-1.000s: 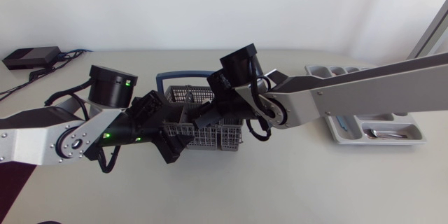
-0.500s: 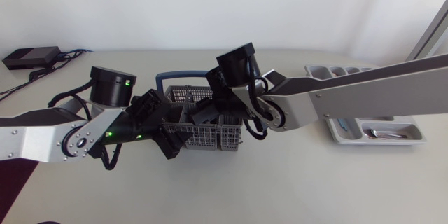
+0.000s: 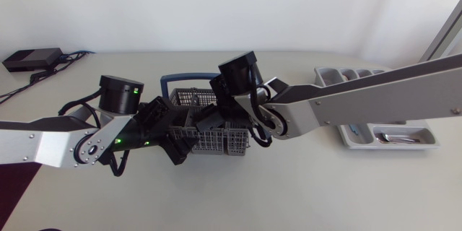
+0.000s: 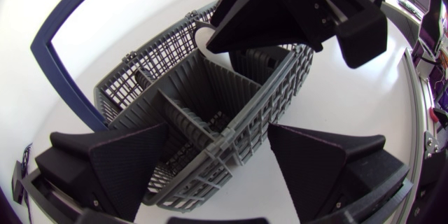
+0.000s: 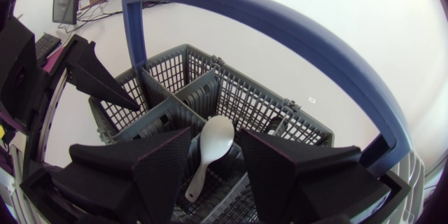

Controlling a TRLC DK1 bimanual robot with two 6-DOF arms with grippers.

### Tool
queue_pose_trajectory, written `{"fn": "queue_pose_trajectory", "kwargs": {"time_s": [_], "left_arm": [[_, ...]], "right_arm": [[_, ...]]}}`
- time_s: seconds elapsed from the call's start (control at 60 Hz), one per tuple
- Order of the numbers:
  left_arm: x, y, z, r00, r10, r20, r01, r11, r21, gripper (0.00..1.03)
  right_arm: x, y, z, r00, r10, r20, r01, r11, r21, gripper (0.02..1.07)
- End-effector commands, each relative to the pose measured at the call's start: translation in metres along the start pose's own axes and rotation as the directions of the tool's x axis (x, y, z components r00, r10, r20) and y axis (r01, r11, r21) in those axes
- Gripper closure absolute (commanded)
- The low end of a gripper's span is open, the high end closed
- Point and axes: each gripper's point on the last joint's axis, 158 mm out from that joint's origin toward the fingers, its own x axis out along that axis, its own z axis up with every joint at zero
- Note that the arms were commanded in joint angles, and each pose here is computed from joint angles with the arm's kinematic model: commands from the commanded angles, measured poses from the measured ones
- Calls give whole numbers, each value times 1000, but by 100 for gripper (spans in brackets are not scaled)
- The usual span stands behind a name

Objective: Sort the cutlery from the basket into the organizer compartments.

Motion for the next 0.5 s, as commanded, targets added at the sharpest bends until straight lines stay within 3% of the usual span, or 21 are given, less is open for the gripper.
{"fn": "queue_pose_trajectory", "kwargs": {"time_s": [0.0, 0.483], "left_arm": [[4, -3, -11, 1000, -15, -18, 15, 1000, 3, 6], [11, 0, -11, 1000, -14, -21, 14, 1000, 0, 6]], "right_arm": [[9, 2, -9, 1000, 2, -17, -2, 1000, 11, 54], [-1, 17, -7, 999, 34, 8, -34, 999, -8, 54]]}}
